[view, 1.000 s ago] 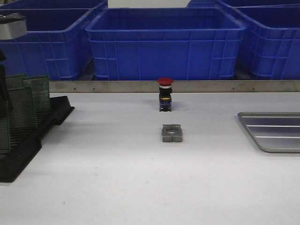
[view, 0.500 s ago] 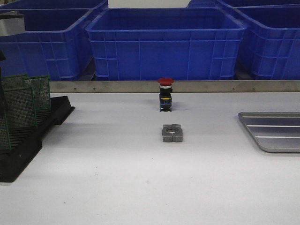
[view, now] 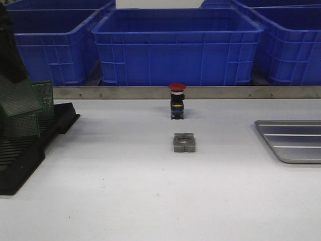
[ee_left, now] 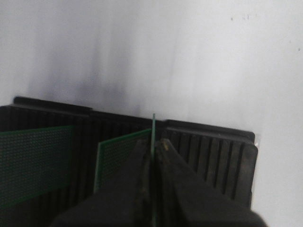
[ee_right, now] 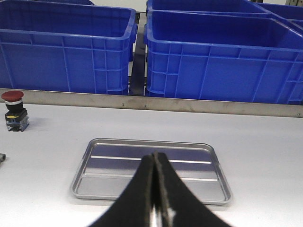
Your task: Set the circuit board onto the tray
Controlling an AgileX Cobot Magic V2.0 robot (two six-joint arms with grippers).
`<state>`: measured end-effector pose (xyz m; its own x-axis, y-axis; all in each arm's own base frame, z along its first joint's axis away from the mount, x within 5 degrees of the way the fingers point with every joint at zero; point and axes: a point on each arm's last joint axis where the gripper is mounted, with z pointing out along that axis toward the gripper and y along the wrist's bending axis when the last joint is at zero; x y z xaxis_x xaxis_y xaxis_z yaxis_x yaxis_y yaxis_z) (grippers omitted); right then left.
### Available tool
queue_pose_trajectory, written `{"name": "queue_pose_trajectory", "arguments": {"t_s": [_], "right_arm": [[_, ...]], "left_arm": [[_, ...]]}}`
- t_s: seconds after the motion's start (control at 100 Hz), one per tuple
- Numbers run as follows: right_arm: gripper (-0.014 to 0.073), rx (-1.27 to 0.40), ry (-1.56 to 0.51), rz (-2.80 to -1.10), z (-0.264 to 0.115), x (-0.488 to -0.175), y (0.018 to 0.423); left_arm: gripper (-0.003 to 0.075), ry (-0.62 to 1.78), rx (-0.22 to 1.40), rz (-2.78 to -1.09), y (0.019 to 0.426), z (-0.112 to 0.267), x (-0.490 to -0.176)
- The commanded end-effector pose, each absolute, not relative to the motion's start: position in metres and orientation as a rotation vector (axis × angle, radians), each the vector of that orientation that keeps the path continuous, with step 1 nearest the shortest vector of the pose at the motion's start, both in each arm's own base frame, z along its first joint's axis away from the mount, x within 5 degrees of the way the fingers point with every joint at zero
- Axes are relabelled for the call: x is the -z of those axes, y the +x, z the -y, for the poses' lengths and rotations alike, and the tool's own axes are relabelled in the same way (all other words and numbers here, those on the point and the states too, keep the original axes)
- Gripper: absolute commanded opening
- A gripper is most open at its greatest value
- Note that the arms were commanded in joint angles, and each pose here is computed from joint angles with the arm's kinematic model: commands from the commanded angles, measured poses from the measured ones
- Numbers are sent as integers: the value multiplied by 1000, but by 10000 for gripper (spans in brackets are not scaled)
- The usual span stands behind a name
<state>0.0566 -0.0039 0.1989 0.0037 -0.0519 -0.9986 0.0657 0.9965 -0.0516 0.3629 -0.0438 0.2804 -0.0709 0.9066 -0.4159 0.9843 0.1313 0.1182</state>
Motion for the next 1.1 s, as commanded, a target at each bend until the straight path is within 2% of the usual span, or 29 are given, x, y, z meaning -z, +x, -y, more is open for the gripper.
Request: {"name": "queue_pose_trajectory", "arguments": {"t_s": [0.0,0.58,0.72,1.09], "right_arm": [[-113,101,-2,-1439,3,-212,53],[-113,101,-2,-1439,3,-212,53],[-113,101,-2,-1439,3,-212,53],[-113,101,-2,-1439,3,-212,53]], "left_arm": [[-20,1758,370,-1924,351,61,-315],[-20,1544,903,-1569,328,159,-348],[-20,1531,948,-1537,324,168,-351],[-20,1535,944,-1540,325,168,-350]]}}
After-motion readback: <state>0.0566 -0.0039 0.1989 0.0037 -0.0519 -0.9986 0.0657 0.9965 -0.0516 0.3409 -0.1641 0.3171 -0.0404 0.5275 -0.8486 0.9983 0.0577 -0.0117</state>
